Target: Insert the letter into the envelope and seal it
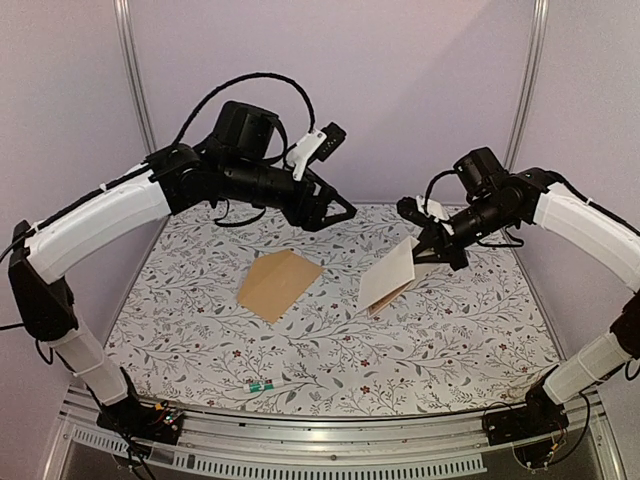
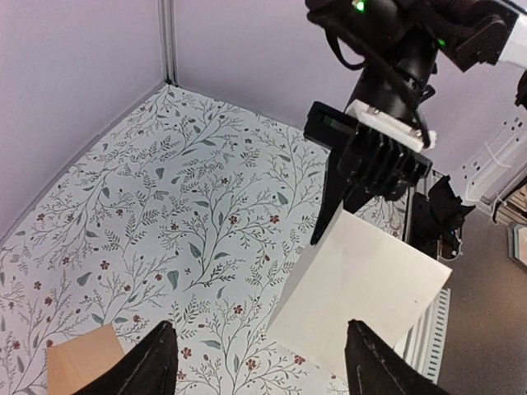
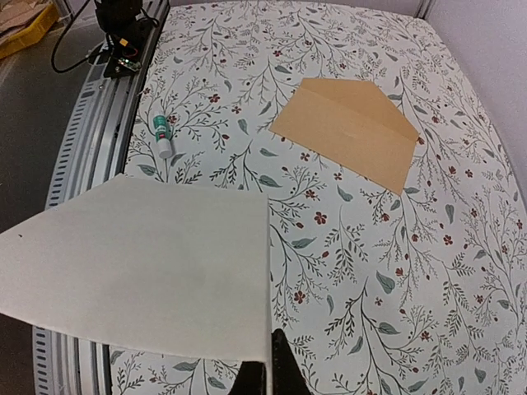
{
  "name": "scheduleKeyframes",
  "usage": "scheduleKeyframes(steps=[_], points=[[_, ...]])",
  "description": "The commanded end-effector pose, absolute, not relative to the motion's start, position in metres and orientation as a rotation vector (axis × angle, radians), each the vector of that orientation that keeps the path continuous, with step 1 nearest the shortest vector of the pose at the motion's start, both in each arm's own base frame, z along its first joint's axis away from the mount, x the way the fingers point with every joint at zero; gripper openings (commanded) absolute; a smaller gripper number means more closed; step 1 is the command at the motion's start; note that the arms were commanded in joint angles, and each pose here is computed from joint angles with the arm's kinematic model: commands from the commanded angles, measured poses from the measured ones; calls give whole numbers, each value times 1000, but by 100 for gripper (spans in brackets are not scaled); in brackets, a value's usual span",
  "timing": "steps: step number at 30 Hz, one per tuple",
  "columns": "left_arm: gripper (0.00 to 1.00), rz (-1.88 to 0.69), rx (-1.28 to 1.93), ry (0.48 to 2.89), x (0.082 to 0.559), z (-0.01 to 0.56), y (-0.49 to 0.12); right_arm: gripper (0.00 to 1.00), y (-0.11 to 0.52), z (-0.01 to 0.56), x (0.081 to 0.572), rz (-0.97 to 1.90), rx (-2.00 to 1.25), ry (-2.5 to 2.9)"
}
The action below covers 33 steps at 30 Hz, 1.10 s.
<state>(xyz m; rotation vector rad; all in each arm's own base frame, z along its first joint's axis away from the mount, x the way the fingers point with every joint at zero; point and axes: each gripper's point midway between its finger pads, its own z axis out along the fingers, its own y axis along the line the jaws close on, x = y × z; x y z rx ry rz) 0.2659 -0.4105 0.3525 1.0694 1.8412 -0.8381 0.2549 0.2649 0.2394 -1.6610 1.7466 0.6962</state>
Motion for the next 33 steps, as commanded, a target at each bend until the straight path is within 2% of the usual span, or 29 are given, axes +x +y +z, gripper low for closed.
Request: scheduleKeyframes(steps=[1,13,22,33], points=[[69,-897,1307,1816,236,313,-446,0,279,271,235,747,-1701,1623],[69,-1060,1411,1730,213,293,-488,1,291,293,215,828,-1734,1553],[51,-1146,1474,1702,205,291,-499,1,293,301,214,842,-1728,1538],[13,-1278,1474,1676,204,299,-492,0,294,308,218,835,-1693,1548]])
